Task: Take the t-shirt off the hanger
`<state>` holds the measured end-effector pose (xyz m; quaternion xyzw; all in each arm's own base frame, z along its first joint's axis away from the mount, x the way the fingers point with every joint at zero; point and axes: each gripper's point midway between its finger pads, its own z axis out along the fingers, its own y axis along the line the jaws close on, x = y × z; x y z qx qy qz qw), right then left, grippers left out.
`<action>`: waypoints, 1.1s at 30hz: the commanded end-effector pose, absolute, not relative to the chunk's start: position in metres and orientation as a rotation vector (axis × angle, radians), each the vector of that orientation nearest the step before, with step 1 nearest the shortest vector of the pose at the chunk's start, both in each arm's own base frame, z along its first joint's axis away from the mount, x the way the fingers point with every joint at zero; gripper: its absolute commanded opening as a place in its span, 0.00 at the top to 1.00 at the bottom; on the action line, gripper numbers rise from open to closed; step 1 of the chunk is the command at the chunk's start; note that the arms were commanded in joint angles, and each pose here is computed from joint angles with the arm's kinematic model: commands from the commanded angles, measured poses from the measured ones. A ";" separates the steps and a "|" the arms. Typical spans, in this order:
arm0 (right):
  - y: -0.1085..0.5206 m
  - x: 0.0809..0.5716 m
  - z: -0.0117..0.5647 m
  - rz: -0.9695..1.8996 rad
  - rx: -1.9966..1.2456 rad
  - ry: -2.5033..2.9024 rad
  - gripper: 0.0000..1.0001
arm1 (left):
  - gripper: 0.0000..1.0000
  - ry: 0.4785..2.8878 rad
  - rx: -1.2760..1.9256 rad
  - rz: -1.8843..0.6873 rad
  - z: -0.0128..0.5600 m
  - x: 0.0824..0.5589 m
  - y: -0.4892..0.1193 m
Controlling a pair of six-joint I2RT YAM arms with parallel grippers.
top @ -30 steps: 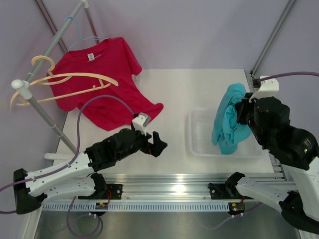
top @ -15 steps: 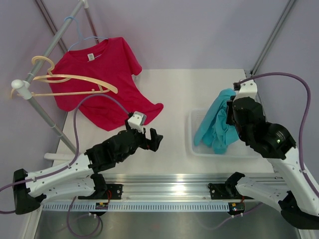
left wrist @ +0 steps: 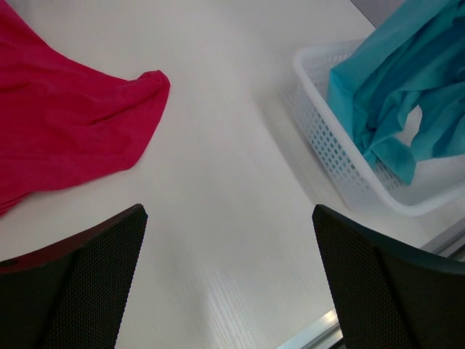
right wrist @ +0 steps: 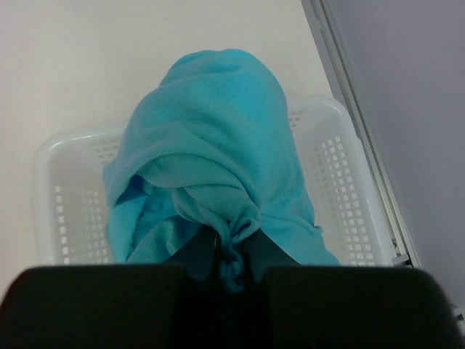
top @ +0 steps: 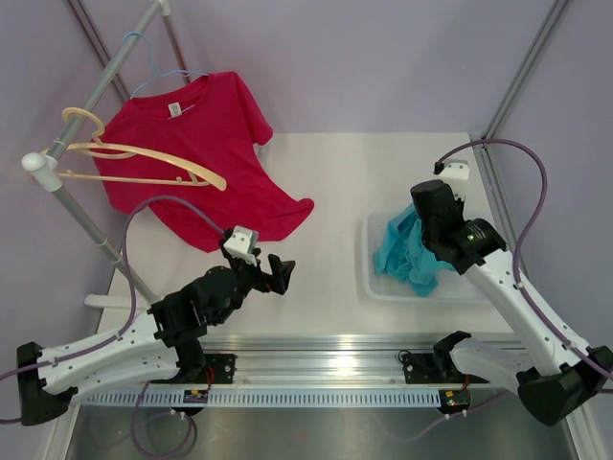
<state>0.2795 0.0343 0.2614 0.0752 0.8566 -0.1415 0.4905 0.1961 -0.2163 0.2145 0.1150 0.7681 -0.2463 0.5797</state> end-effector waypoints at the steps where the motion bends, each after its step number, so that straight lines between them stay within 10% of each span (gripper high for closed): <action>1: 0.025 0.299 0.250 -0.338 0.389 2.026 1.00 | 0.01 1.715 0.181 -0.538 0.232 0.205 -0.202; 6: 0.026 0.307 0.193 -0.376 0.457 2.138 0.90 | 0.01 1.701 0.170 -0.557 0.236 0.202 -0.197; 12: 0.027 0.313 0.189 -0.346 0.514 2.216 0.35 | 0.01 1.679 0.157 -0.575 0.241 0.199 -0.192; 33: 0.033 0.326 0.137 -0.190 0.742 2.095 0.40 | 0.01 1.717 0.197 -0.587 0.236 0.200 -0.207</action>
